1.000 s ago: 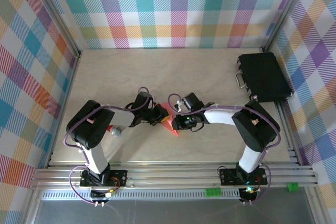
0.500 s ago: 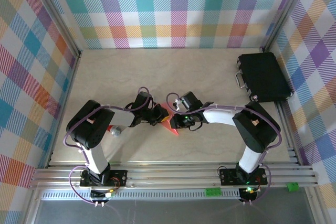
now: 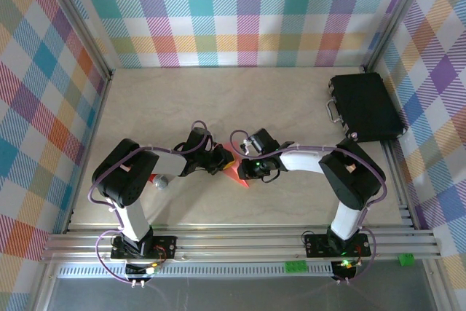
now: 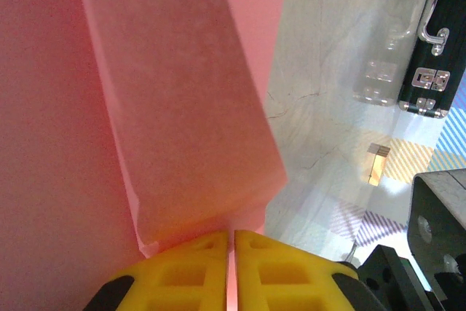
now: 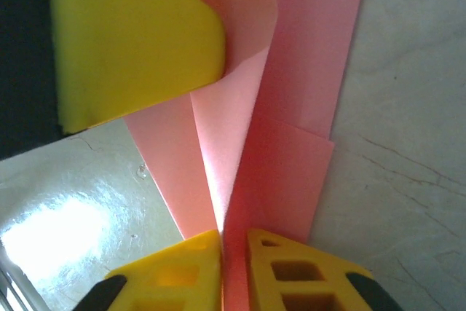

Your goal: Fold a paper plane with a square sheet of paper (pick it up from the middle)

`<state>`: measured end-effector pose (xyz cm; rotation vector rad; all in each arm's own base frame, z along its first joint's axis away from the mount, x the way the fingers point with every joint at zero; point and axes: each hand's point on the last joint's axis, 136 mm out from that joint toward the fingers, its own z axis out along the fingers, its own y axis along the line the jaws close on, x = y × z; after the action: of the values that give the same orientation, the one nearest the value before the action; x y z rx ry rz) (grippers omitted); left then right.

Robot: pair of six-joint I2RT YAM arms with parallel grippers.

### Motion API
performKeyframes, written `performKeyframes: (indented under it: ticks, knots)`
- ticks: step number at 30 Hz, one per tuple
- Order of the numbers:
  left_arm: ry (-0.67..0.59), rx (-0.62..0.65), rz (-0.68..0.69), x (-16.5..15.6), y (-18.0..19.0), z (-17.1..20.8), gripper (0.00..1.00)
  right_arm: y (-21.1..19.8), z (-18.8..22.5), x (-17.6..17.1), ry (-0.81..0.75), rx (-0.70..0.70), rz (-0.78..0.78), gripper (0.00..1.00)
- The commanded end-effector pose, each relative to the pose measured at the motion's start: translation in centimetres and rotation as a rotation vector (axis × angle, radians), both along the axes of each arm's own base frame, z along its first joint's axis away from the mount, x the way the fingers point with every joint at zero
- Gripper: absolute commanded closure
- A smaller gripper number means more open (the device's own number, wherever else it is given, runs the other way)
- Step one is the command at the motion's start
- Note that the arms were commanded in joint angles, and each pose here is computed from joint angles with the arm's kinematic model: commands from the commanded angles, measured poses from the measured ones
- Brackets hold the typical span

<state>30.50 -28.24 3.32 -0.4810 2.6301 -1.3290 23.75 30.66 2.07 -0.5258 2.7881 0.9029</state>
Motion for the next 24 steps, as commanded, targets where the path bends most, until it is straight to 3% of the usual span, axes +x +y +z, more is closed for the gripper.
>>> performKeyframes:
  ticks: [1,10,24]
  knots:
    - [0.008,0.011,-0.004,0.0,-0.2,0.0,0.89,-0.7,-1.3,-0.9,0.035,-0.034,-0.007,0.86]
    - [-0.045,-0.002,-0.006,0.5,-0.2,2.0,0.87,-1.0,-1.3,-1.6,0.059,0.016,-0.008,0.92]
    - [-0.116,-0.050,-0.007,-0.1,0.3,3.9,0.84,-0.3,0.9,-1.9,0.213,0.324,0.020,1.00]
